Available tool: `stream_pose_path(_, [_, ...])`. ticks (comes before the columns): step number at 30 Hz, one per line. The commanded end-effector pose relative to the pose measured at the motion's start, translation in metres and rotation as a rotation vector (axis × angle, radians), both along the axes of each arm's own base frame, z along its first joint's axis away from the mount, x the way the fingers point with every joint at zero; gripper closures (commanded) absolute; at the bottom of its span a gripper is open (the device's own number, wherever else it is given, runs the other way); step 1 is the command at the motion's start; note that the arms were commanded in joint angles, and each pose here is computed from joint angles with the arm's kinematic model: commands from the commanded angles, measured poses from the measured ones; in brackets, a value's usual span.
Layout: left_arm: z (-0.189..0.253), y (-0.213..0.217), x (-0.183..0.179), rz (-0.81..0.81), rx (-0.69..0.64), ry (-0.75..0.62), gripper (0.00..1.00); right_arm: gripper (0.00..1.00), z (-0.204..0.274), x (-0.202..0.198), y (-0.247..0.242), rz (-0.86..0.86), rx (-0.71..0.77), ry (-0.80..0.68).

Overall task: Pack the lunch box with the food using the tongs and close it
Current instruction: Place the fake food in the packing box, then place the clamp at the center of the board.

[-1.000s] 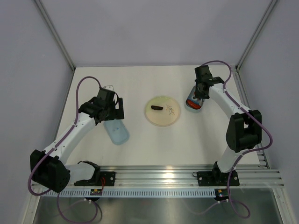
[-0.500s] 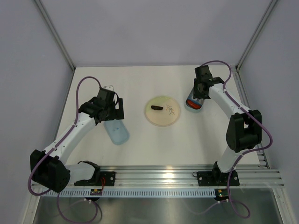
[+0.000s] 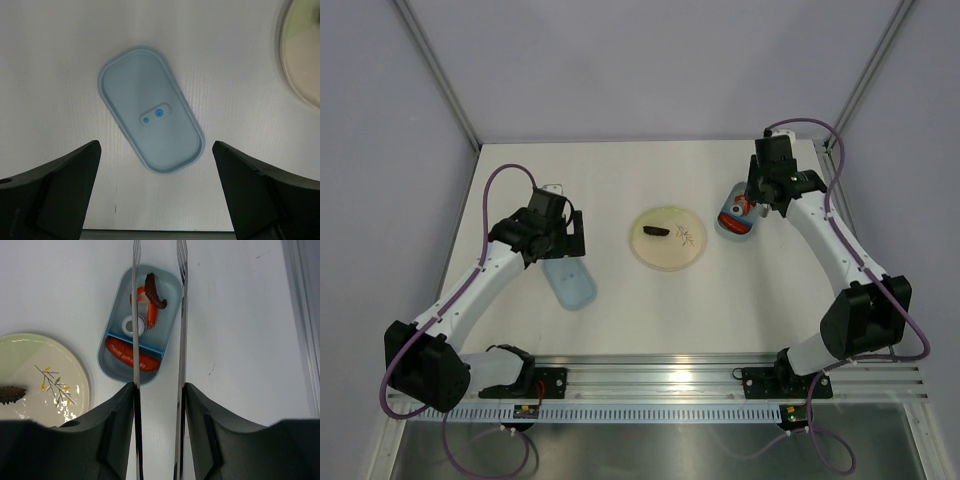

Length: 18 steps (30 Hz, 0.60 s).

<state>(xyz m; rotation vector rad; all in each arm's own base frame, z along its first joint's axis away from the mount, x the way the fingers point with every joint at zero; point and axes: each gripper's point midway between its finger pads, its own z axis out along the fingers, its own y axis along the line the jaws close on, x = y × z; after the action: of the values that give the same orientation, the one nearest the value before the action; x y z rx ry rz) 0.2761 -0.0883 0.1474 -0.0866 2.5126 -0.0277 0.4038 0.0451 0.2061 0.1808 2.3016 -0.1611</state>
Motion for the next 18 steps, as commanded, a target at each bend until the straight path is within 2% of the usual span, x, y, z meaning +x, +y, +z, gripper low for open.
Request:
stream_pose_path(1, [0.011,0.001,0.004,0.003,0.005,-0.047,0.01,0.50,0.034,-0.012,-0.022,-0.095,-0.021,-0.134])
stream_pose_path(5, [0.011,0.001,0.005,0.002,0.003,-0.049,0.01,0.51,0.034,-0.031,-0.038,-0.177,-0.043,-0.159])
stream_pose_path(11, [0.011,-0.001,0.006,-0.005,-0.002,-0.050,0.01,0.51,0.008,-0.062,-0.061,-0.322,-0.031,-0.154])
stream_pose_path(18, [0.016,-0.001,0.008,-0.005,-0.002,-0.070,0.01,0.51,-0.058,-0.101,-0.071,-0.472,0.060,-0.134])
